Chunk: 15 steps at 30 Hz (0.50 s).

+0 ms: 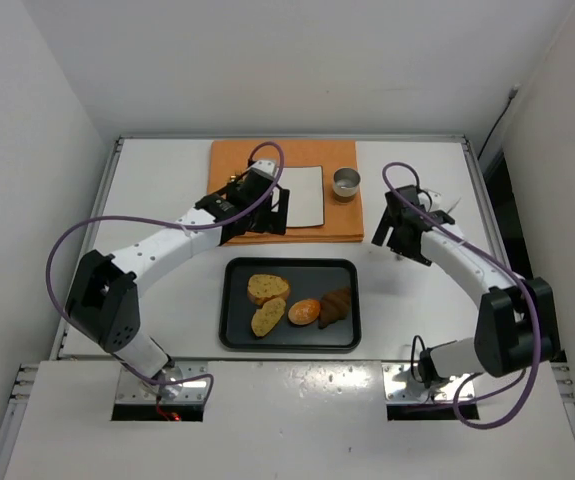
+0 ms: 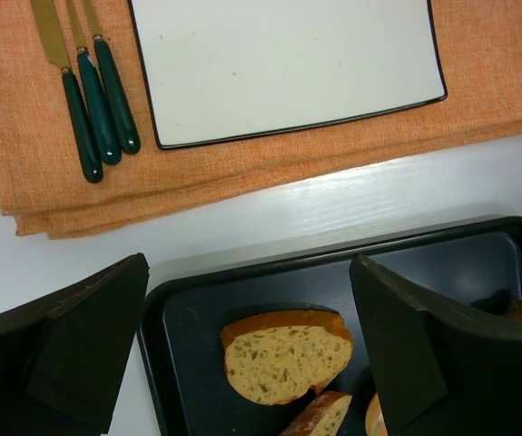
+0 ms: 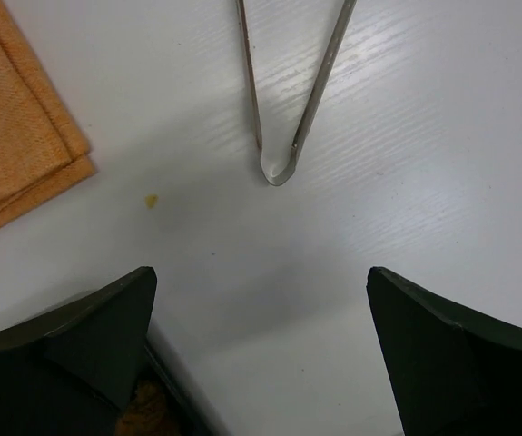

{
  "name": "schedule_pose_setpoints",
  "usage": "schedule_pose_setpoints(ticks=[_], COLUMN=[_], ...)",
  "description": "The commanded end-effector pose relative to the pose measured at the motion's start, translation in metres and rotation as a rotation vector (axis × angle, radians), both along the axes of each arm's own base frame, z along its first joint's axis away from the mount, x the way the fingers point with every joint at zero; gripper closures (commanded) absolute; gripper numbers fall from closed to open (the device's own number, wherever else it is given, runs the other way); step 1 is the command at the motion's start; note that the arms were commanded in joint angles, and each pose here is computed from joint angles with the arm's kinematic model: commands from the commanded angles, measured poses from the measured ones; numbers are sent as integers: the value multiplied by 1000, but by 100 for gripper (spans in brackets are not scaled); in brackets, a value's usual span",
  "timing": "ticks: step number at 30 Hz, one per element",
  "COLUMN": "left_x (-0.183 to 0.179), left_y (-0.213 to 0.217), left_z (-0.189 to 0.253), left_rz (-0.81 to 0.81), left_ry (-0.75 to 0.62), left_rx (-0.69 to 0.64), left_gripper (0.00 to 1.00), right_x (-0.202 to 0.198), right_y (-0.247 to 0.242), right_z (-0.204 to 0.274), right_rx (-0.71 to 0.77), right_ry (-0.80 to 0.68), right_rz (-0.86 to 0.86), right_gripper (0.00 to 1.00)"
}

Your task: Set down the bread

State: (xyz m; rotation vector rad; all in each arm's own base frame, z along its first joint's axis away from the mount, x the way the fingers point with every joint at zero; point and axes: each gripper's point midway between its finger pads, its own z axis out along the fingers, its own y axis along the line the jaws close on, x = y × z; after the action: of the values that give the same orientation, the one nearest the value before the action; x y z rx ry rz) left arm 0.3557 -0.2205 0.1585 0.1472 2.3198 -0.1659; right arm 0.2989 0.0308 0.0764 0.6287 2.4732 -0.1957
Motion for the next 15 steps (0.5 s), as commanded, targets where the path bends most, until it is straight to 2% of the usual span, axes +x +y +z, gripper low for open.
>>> schedule_pose_setpoints(ticks=[1,8,10,13,15], left_x=[6,4,6,8,6], left_y=[-5,3,7,11,9], left_z=[16,23,27,27,30], left_rz=[-13,-8,2,12,4], left_ry=[-38,-50,-58,-58,-61], left_rx=[-19,-19,-24,-24,-35], left_gripper=[1,1,1,1,1], right_x=[12,19,25,29,34], right_y=[-5,-1,-13,-30,-33], right_z=[1,4,12,11,7], right_rx=[-34,24,4,-44,-1], right_ry=[-20,-75,-104,-38,-33], right_rz=[-49,-83,-108,-100,-79], right_gripper=[0,0,0,0,0])
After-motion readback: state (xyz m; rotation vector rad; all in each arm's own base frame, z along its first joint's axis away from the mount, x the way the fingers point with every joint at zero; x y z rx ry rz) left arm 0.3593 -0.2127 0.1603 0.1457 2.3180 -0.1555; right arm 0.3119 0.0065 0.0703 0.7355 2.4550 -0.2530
